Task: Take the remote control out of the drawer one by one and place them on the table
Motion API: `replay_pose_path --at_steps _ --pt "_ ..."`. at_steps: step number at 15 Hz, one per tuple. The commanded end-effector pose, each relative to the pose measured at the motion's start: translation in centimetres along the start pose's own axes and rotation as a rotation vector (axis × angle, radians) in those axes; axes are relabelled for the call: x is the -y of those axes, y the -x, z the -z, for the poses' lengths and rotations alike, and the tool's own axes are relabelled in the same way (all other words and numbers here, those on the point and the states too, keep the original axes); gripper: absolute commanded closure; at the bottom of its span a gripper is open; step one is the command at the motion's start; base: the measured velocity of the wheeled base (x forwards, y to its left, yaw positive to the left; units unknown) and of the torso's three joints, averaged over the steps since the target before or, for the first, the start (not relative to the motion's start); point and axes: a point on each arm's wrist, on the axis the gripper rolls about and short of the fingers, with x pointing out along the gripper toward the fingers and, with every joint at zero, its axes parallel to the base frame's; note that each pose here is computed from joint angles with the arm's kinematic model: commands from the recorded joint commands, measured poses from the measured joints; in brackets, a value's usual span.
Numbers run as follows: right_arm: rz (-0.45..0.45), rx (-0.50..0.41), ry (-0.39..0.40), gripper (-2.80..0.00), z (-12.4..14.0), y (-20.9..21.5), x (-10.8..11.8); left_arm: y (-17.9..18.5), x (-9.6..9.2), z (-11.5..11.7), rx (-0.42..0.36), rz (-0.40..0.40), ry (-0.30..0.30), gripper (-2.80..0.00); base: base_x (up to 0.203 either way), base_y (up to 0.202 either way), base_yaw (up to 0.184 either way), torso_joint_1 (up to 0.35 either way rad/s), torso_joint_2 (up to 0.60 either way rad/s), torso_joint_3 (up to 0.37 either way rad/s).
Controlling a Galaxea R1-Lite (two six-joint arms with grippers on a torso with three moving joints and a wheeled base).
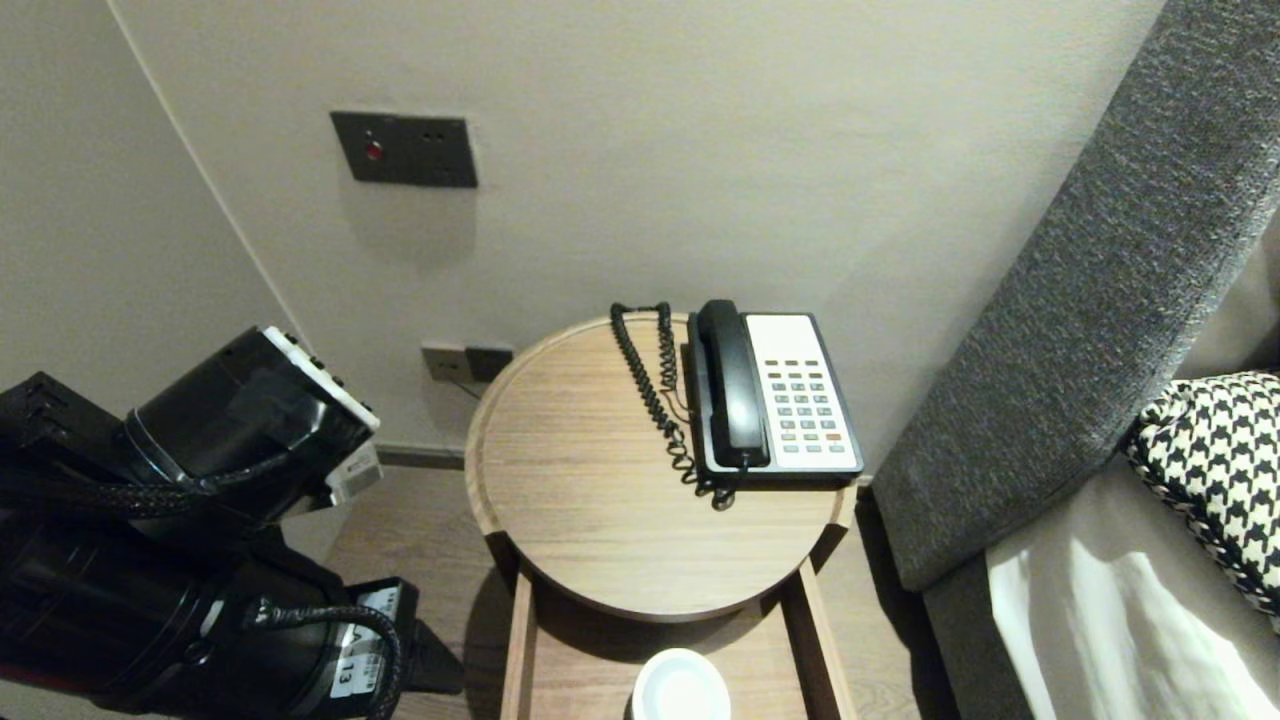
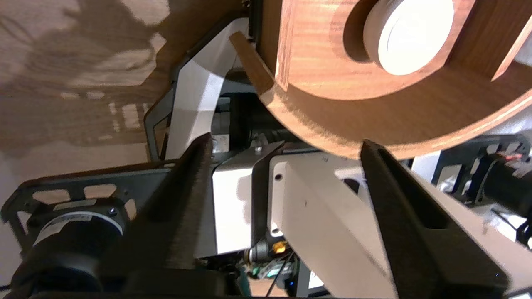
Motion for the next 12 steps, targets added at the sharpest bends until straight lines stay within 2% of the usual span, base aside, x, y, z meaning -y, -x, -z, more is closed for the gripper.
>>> replay_pose_path --at_steps 1,3,12 --pt "0.001 -0.04 0.001 0.0 1.13 -0.22 0.01 0.7 -0.43 0.47 -0.013 0.009 0.001 -2.8 0.0 0.0 0.0 0.0 0.0 0.0" --pt "0.001 -0.04 0.001 0.0 1.13 -0.22 0.01 1.22 -0.5 0.62 -0.027 0.032 0.006 -2.8 0.0 0.0 0.0 0.0 0.0 0.0" --pt "0.001 -0.04 0.001 0.0 1.13 -0.22 0.01 1.28 -0.07 0.47 -0.102 0.036 0.016 -2.8 0.0 0.0 0.0 0.0 0.0 0.0"
